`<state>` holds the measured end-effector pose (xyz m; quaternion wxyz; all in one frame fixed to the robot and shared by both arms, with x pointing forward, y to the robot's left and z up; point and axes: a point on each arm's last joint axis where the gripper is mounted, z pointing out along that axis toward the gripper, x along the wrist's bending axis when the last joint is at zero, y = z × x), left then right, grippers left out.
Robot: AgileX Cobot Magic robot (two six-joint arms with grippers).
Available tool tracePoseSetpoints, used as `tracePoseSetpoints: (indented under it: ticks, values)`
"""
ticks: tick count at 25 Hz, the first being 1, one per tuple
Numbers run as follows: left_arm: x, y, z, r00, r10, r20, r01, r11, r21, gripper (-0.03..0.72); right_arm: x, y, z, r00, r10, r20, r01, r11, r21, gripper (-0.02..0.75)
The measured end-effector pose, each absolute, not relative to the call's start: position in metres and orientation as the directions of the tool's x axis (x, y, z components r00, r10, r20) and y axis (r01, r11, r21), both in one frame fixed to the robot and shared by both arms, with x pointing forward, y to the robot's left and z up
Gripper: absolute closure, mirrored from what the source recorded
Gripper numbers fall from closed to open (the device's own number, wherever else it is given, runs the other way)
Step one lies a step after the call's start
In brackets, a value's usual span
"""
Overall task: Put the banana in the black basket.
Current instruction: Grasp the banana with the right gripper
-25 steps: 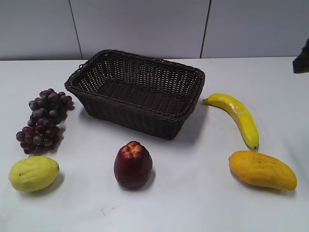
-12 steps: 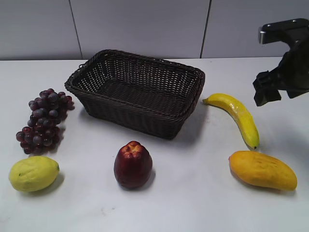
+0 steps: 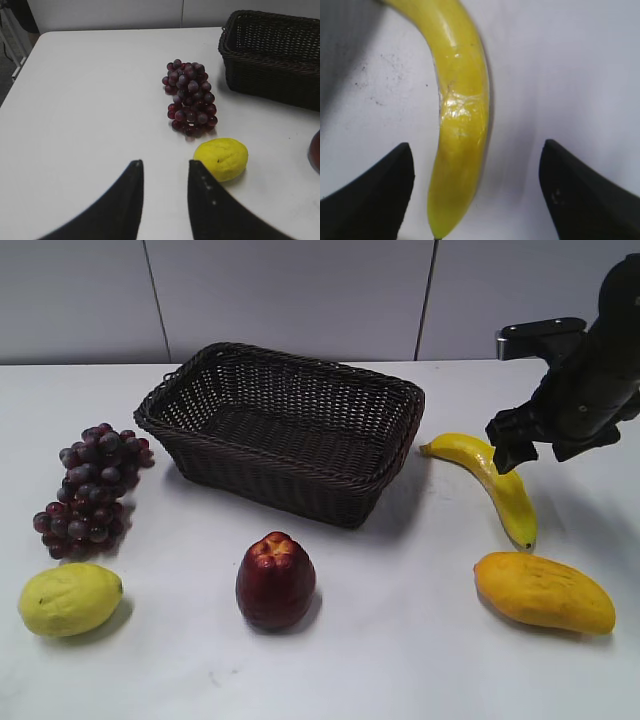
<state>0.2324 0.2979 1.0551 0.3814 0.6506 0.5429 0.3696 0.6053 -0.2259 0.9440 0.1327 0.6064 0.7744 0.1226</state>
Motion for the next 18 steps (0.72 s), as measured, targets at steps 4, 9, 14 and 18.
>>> tracePoseSetpoints:
  ticks: [4, 9, 14, 18]
  values:
    - [0.232, 0.298, 1.055, 0.137, 0.988, 0.067, 0.424, -0.120, 0.898, 0.467, 0.616, -0.224, 0.931, -0.231, 0.971, -0.056, 0.911, 0.236, 0.338, 0.137]
    - [0.232, 0.298, 1.055, 0.137, 0.988, 0.067, 0.424, -0.120, 0.898, 0.467, 0.622, -0.222, 0.915, -0.227, 0.973, -0.047, 0.919, 0.230, 0.319, 0.143]
    - [0.232, 0.298, 1.055, 0.137, 0.988, 0.067, 0.424, -0.120, 0.898, 0.467, 0.626, -0.220, 0.904, -0.222, 0.974, -0.038, 0.920, 0.223, 0.321, 0.145]
    - [0.232, 0.298, 1.055, 0.137, 0.988, 0.067, 0.424, -0.120, 0.898, 0.467, 0.626, -0.220, 0.890, -0.223, 0.974, -0.037, 0.929, 0.224, 0.295, 0.145]
